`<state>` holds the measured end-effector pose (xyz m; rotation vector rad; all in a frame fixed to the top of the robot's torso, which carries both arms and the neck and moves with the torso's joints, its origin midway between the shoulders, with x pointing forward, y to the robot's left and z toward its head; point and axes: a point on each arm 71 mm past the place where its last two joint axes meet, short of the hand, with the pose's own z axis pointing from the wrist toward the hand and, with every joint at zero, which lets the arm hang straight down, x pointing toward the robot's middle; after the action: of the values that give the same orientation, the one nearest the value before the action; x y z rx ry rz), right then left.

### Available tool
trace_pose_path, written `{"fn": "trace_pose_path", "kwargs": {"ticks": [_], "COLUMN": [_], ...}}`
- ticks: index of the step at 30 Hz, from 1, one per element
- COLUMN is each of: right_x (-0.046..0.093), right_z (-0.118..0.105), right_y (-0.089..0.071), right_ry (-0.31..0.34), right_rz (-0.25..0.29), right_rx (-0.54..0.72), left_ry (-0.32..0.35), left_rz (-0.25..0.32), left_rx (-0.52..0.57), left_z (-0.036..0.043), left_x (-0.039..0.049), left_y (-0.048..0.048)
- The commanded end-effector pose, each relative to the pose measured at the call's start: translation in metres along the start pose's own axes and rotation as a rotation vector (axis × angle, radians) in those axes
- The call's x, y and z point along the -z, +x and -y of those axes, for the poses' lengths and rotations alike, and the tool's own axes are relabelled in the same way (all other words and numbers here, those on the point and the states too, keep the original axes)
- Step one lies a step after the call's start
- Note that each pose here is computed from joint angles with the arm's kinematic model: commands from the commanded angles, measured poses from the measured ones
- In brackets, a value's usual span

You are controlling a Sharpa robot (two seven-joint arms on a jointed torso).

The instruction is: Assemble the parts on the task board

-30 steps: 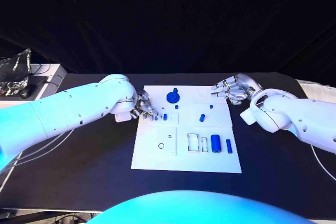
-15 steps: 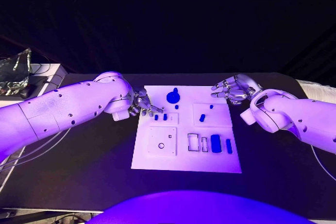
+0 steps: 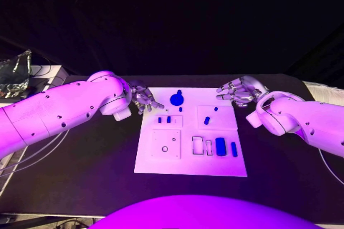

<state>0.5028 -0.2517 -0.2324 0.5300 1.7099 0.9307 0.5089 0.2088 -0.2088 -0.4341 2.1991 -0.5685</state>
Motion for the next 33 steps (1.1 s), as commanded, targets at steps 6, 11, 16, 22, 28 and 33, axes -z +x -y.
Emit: {"fn": "trace_pose_path", "kwargs": {"ticks": [6, 11, 16, 22, 28, 33], "right_x": [0.0, 0.0, 0.0, -0.001, -0.001, -0.001], "right_z": [-0.003, -0.004, -0.004, -0.005, -0.006, -0.007], "right_y": [-0.001, -0.002, -0.001, 0.0, 0.001, 0.002], "right_ry": [-0.04, -0.048, -0.054, -0.059, -0.06, -0.061], "right_rz": [0.025, 0.032, 0.038, 0.038, 0.036, 0.031], "right_rx": [-0.006, -0.009, -0.012, -0.014, -0.015, -0.017], "left_ry": [0.423, 0.558, 0.599, 0.6, 0.59, 0.559], "left_rz": [0.155, 0.226, 0.253, 0.254, 0.269, 0.237], "left_rx": [-0.004, -0.114, -0.232, -0.345, -0.392, -0.435], "left_z": [0.0241, 0.032, 0.0362, 0.041, 0.0481, 0.0522], "left_x": [0.0042, 0.0015, -0.009, -0.0248, -0.0375, -0.0458], "left_y": [0.0073, 0.0205, 0.0315, 0.0439, 0.0495, 0.054]}}
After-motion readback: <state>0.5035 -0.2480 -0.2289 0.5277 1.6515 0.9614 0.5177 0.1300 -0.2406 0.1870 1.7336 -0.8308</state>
